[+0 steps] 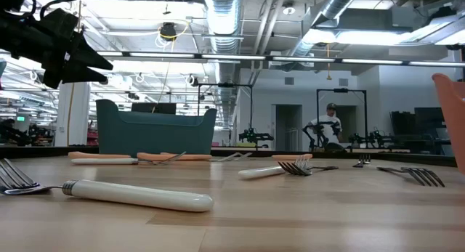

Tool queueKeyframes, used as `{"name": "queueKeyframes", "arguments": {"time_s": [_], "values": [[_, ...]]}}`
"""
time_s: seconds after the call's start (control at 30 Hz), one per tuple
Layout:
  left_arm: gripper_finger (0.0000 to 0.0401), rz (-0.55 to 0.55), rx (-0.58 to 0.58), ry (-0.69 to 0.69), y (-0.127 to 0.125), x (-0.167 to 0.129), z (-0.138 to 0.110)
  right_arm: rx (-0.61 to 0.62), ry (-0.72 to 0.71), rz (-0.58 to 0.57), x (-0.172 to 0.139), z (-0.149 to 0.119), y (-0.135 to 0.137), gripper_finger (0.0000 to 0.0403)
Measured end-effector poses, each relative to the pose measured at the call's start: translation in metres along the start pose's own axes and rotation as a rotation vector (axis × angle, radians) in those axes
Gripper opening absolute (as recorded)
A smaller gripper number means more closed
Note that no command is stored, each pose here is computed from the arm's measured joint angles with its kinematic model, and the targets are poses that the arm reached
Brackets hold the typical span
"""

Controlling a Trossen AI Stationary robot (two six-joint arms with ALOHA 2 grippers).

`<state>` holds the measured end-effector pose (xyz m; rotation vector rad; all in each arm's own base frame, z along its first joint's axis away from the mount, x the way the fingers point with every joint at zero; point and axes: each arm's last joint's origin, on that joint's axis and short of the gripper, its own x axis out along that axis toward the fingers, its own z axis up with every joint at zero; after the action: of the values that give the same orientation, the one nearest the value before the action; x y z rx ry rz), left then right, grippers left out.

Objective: Sort silverware by color (type)
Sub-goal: Put the black fork into the orange bin

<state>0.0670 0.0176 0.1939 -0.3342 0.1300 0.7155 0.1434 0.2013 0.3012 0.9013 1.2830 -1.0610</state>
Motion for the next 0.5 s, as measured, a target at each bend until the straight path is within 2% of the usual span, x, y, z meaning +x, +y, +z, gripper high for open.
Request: {"name": "queueKeyframes", "arguments": {"time_s": [0.23,0.5], "values": [[0.0235,0.0,0.0,0.0,0.0,0.0,0.0,-0.01,0.059,0.045,0.012,-0.009,0.004,0.0033],[0.0235,0.0,-0.001,0.0,0.0,0.0,0.0,0.003,0.053,0.012,0.037,-0.008,0.006,0.0033]]}}
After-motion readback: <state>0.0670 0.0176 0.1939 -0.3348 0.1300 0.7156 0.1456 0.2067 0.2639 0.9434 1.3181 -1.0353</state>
